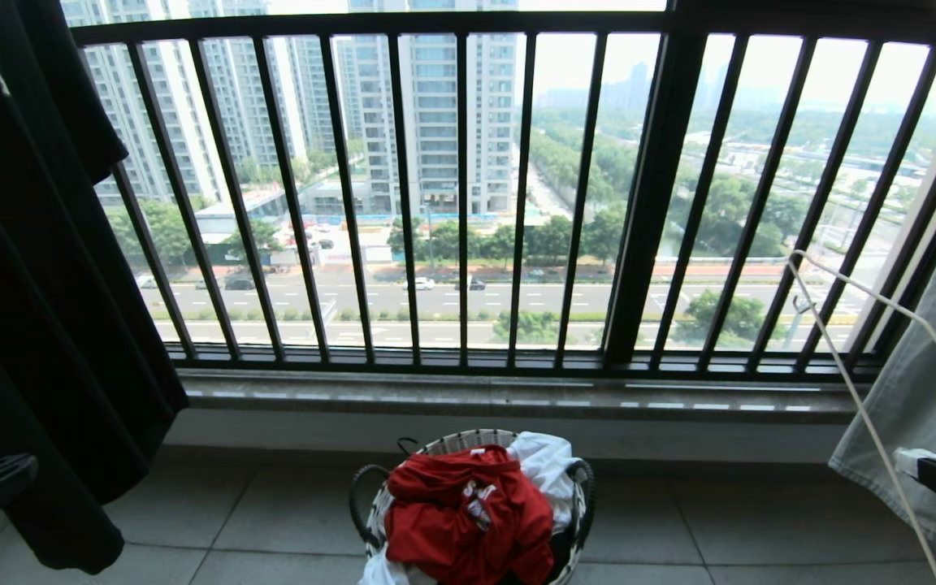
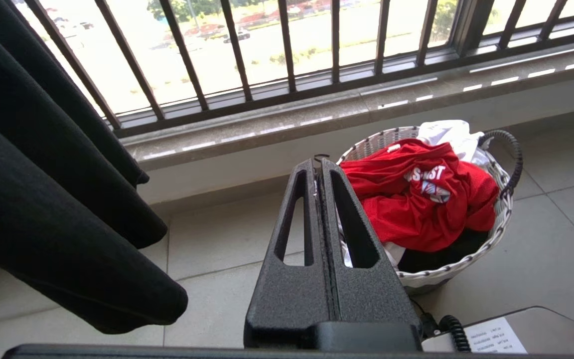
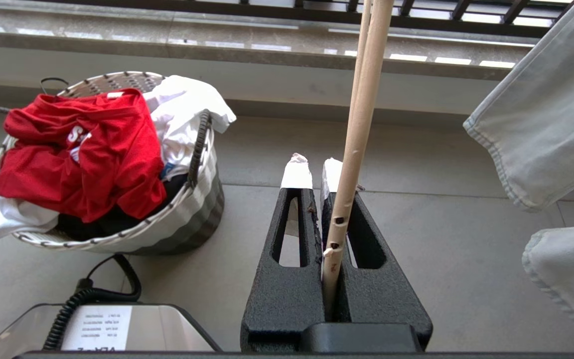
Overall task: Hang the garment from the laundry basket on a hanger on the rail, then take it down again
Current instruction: Pick up clothes from the basket
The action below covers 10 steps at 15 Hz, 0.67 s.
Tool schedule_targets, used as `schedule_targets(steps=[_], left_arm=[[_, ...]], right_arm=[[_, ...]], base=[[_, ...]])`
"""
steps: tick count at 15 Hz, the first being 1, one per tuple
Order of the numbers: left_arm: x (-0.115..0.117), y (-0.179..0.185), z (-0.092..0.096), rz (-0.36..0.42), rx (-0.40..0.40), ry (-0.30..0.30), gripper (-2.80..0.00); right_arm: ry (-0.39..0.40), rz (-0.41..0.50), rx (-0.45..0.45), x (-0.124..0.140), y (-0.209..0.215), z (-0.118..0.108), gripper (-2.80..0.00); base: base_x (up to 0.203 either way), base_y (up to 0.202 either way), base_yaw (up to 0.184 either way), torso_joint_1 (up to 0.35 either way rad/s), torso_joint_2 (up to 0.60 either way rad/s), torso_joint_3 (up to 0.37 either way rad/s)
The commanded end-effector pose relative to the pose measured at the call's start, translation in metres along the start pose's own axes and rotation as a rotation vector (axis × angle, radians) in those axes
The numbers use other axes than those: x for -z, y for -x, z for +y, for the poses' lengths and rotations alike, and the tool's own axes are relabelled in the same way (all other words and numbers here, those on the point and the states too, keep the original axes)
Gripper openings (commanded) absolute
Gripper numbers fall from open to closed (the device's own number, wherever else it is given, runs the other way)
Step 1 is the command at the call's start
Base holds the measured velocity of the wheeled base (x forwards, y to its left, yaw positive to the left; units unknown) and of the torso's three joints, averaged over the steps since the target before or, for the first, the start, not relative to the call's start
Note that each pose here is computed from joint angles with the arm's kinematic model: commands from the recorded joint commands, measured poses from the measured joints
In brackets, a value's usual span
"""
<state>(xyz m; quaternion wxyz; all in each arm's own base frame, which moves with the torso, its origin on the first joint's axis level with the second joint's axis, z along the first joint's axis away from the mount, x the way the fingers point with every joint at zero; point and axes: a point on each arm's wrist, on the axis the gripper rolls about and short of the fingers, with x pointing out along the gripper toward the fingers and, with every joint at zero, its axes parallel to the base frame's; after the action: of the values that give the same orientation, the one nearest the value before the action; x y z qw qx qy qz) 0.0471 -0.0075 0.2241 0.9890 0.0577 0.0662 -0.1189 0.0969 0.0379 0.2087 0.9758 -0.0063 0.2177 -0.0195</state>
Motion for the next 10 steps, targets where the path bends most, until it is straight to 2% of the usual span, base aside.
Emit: schedule_targets(steps=[1, 3, 4, 6, 10], left_arm=[[-0.016, -0.066, 0.006, 0.188, 0.07, 0.019, -2.8], [-0.029, -0.113, -0.002, 0.296, 0.174, 0.028, -2.8], [-0.034, -0.137, -0.013, 0.363, 0.224, 0.04, -2.8], [-0.035, -0.184, -0.039, 0.496, 0.272, 0.074, -2.8], [-0.007, -0.26, -0.101, 0.714, 0.303, 0.087, -2.8]], right_arm=[[0.001, 0.003, 0.002, 0.001, 0.0, 0.0, -2.8], [0.001, 0.0, 0.002, -0.001, 0.0, 0.0, -2.8], [0.002, 0.001, 0.003, 0.0, 0.0, 0.0, -2.8], [0.003, 0.007, 0.005, 0.002, -0.001, 0.0, -2.8], [0.003, 0.006, 0.004, 0.002, 0.0, 0.0, -2.8]], base=[[0.0, 0.0, 0.0, 0.0, 0.0, 0.0], [0.0, 0.0, 0.0, 0.0, 0.0, 0.0], [0.0, 0.0, 0.0, 0.0, 0.0, 0.0], [0.0, 0.0, 0.0, 0.0, 0.0, 0.0], [0.0, 0.0, 0.0, 0.0, 0.0, 0.0]])
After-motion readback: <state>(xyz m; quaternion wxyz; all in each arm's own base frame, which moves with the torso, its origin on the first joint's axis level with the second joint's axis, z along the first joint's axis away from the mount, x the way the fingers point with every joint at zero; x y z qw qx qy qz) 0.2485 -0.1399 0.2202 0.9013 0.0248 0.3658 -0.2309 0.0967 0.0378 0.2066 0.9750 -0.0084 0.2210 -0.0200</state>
